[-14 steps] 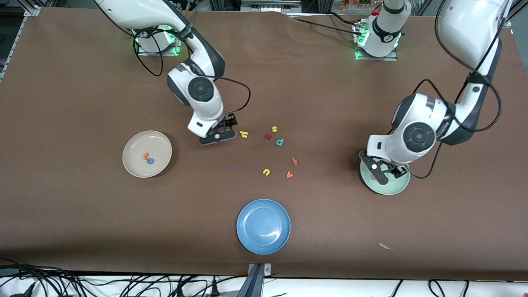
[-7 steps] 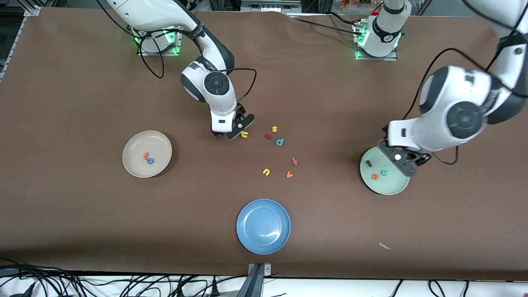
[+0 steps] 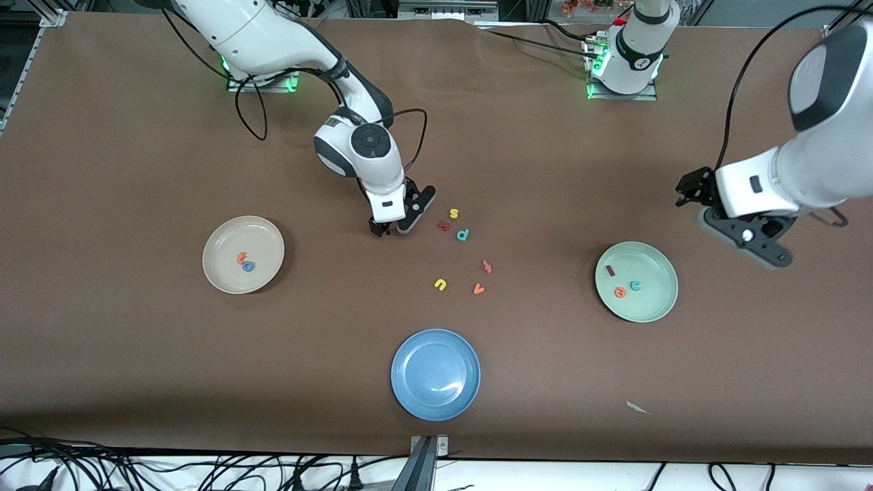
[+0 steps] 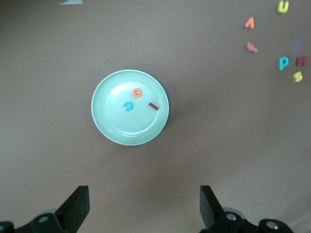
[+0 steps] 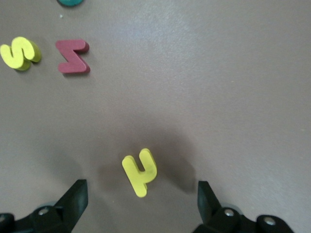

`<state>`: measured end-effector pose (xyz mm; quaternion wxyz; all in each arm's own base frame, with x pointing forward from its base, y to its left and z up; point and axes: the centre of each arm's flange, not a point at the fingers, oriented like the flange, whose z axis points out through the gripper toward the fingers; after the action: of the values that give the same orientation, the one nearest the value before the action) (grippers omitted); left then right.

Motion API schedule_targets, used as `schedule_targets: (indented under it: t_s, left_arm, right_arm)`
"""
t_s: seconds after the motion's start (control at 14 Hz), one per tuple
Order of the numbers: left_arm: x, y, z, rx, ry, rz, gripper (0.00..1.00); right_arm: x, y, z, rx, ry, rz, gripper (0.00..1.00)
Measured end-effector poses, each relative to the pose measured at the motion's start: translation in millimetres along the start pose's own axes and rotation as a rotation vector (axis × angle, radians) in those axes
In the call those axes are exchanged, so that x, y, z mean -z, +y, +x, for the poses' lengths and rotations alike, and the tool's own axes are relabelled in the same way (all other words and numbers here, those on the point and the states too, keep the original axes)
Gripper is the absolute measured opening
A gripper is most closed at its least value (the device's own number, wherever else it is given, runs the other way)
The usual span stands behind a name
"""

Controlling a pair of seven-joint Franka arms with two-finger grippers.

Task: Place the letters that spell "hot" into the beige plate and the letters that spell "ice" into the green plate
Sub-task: 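Grasp the yellow letter with the right gripper while the left gripper withdraws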

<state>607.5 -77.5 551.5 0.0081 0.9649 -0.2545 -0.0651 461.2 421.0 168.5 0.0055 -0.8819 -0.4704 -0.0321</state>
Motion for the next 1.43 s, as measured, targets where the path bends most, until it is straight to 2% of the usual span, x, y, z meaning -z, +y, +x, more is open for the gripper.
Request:
schedule_targets:
  t_s: [0.14,0.21,0.29,0.36,0.5,0.64,0.79,1.0,1.14,1.43]
  left_arm:
    - [24,16,-11,0.105,0.022,0.029,1.0]
    - [33,18,-17,0.175,0.034,0.036,1.0]
    - [40,15,-25,0.236,0.046,0.028,1.0]
    - [43,8,-33,0.286,0.055,0.013,1.0]
    - [38,-11,-48,0.342,0.057,0.001,1.0]
    - [23,-10,-60,0.358,0.052,-0.001,1.0]
    - [19,1,-66,0.354,0.053,0.004,1.0]
    - [26,3,-74,0.372,0.068,0.01,1.0]
    - [28,-4,-78,0.385,0.075,0.009,1.0]
    - [29,-5,-77,0.387,0.083,0.011,1.0]
  right_arm:
    - [-1,0,1,0.009,0.002,0.0,0.96]
    - [0,-1,3,0.012,0.004,0.0,0.87]
    - [1,-1,4,0.013,0.007,-0.001,0.73]
    - [3,-1,6,0.013,0.011,-0.003,0.67]
    - [3,-2,7,0.016,0.013,-0.003,0.63]
    - [3,-5,8,0.021,0.015,-0.003,0.62]
    - [5,-7,10,0.023,0.017,-0.004,0.52]
    - [5,-7,10,0.023,0.019,-0.004,0.45]
    - [6,-7,11,0.023,0.021,-0.005,0.32]
    - [6,-6,11,0.023,0.021,-0.005,0.3]
